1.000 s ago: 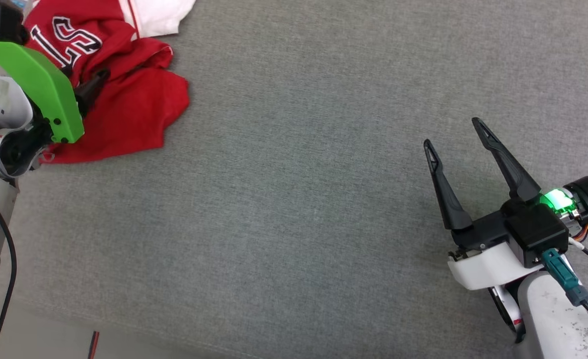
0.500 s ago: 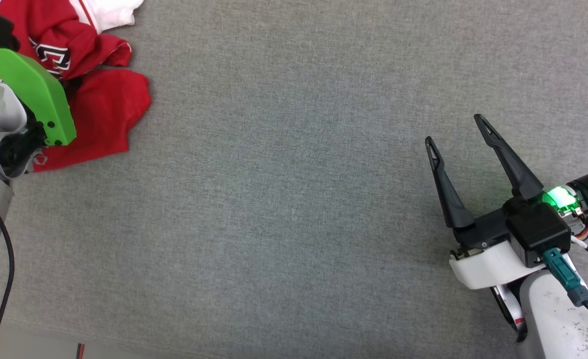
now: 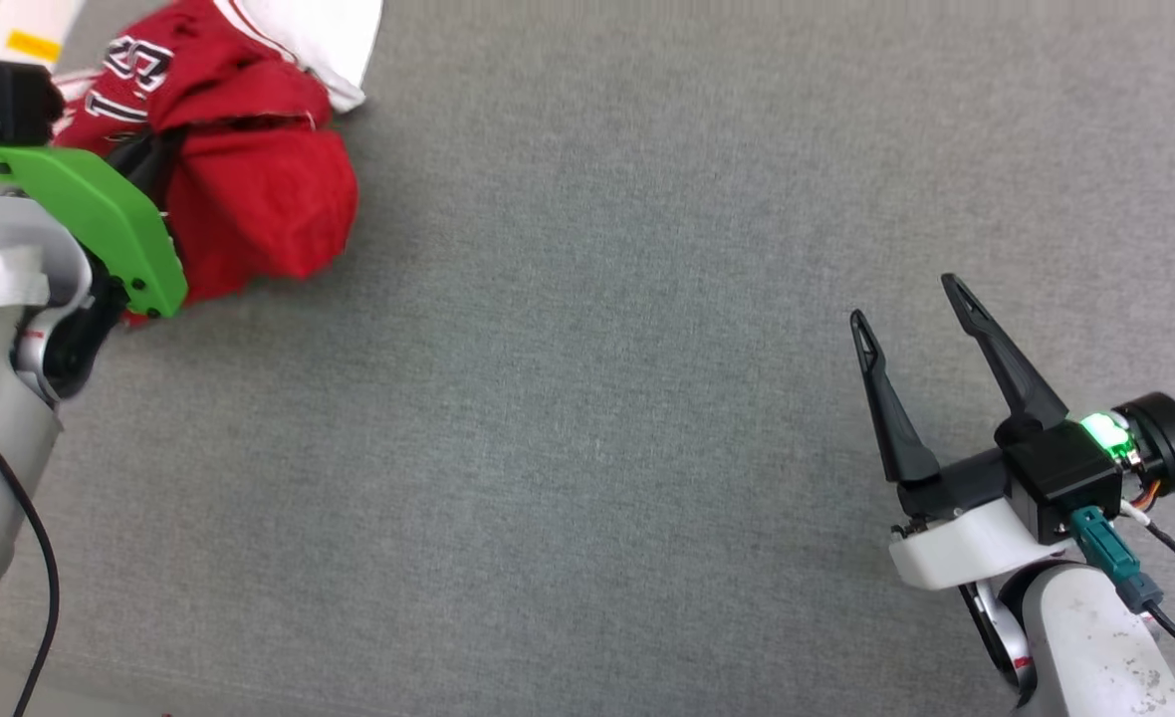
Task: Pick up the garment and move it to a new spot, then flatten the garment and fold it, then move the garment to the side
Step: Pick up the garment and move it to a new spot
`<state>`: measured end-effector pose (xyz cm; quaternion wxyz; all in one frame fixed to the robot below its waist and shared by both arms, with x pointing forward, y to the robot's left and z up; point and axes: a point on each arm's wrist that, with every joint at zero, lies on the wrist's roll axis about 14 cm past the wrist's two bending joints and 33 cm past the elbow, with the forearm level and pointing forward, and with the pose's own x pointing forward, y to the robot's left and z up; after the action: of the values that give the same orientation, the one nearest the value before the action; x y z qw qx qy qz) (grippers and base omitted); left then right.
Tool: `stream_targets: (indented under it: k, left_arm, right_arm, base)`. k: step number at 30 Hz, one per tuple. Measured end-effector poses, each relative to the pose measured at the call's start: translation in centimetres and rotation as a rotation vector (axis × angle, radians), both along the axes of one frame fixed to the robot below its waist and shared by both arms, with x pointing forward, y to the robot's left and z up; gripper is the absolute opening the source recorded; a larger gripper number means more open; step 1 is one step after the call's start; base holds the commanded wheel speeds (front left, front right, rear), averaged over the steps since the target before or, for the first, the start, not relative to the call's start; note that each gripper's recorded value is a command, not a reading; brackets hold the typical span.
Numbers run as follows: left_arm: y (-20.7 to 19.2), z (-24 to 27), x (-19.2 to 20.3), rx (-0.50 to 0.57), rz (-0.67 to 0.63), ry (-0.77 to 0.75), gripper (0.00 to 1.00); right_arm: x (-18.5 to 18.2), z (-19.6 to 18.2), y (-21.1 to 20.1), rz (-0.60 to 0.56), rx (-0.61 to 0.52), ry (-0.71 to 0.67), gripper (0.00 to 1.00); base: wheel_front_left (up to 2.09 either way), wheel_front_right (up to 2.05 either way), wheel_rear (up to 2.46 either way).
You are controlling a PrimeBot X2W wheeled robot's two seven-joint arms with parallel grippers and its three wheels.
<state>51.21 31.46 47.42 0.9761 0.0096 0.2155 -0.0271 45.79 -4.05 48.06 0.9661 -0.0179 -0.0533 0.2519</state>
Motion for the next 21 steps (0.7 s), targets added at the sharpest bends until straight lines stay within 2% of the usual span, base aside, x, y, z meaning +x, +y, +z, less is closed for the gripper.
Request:
stream_targets:
  k: [6, 13, 21]
  left_arm:
    - [-2.9, 3.5, -1.4, 0.016, -0.100, -0.093, 0.00]
    - [-8.8, 6.0, -2.8, 0.014, -0.250, -0.163, 0.00]
    - [-20.6, 5.5, -4.0, -0.079, -0.511, -0.178, 0.00]
  right_arm:
    - [-1.2, 2.7, -0.6, -0.029, 0.014, -0.049, 1.00]
    - [-2.5, 5.3, -2.8, -0.104, 0.025, -0.098, 1.00]
    - [-3.3, 7.5, -8.1, -0.259, 0.017, -0.151, 1.00]
  base:
    - [0.00, 0.00, 0.00]
    - [0.00, 0.00, 0.00]
    - [0.00, 0.00, 0.00]
